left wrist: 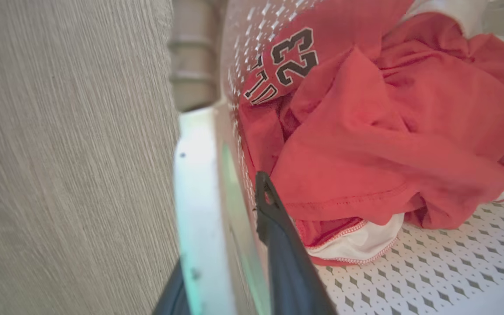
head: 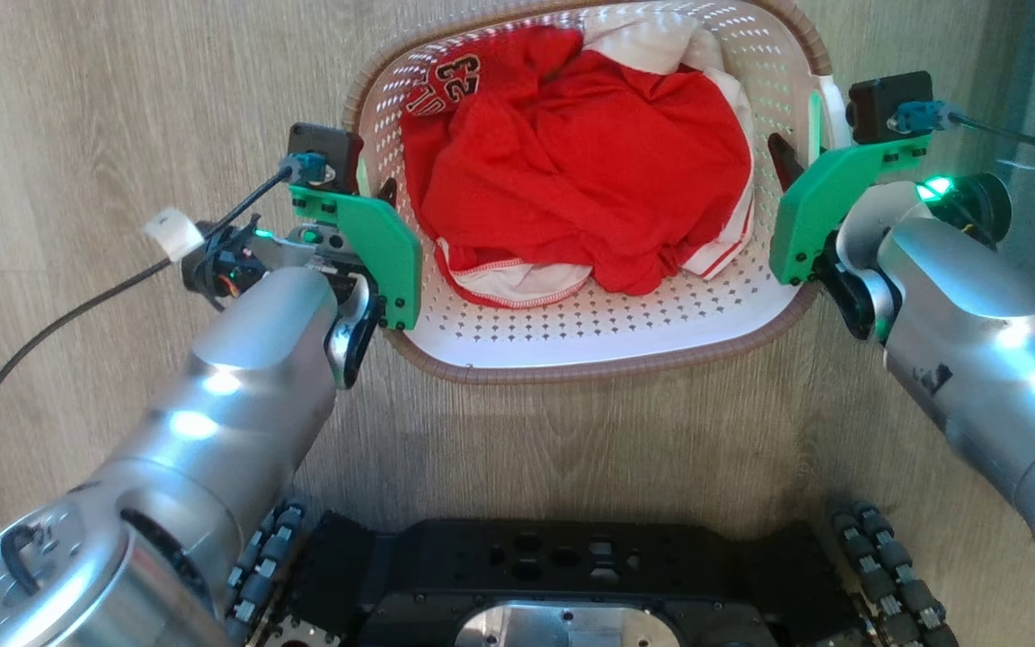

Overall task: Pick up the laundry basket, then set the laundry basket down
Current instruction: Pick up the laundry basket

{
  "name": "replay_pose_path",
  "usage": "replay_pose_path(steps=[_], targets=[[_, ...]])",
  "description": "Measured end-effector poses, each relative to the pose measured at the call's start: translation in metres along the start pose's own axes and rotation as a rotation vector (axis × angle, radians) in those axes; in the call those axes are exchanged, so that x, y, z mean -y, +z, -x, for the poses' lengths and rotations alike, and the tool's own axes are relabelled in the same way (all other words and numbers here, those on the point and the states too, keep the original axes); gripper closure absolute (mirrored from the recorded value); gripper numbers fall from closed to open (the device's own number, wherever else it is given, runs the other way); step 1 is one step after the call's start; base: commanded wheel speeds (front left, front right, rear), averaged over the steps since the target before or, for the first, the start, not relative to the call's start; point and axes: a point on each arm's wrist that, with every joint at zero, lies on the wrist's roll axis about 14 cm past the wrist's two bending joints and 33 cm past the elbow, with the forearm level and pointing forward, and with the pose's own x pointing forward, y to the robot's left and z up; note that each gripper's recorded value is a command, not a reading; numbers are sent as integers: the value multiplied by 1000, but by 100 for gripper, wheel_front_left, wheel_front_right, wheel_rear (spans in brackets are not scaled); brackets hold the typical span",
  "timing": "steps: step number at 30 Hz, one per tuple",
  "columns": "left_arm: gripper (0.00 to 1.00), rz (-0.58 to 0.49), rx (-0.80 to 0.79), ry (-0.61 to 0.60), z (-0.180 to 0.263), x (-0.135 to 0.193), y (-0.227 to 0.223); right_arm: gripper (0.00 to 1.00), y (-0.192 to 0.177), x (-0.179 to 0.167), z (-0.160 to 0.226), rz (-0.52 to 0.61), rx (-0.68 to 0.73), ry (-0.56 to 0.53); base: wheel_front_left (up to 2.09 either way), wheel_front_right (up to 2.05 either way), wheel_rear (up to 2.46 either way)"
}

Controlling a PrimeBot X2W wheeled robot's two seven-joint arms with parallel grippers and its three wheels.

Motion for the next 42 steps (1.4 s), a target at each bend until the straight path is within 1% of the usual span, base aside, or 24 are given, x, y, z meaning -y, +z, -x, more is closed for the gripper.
replay_pose_path(steps=[6,13,18,21,22,25,29,32,37,42], targets=[[100,-8,-5,-6,1,2,-1,100,-1,0,1,-1,-3,-2,0,0,0],[100,-26,25,-14,7,6,7,100,3,0,8,2,-6,-13,0,0,0],[100,-69,47,-36,15,13,17,100,6,1,18,-46,-32,-37,0,0,0],[100,-113,59,-47,22,15,24,100,6,-3,25,-81,-53,-46,0,0,0],[100,-143,56,-60,26,17,27,100,2,-7,32,-102,-72,-49,0,0,0],[100,-179,54,-79,34,21,32,100,-3,-13,43,-132,-98,-54,0,0,0],[100,-227,37,-101,47,27,33,100,-2,-19,57,-129,-120,-64,0,0,0],[100,-252,15,-109,57,31,30,100,-9,-26,70,-121,-158,-69,0,0,0],[100,-281,-10,-120,76,40,25,100,-18,-33,94,-126,-214,-96,0,0,0],[100,-308,-28,-116,96,47,19,100,-18,-46,116,-97,-250,-94,0,0,0]])
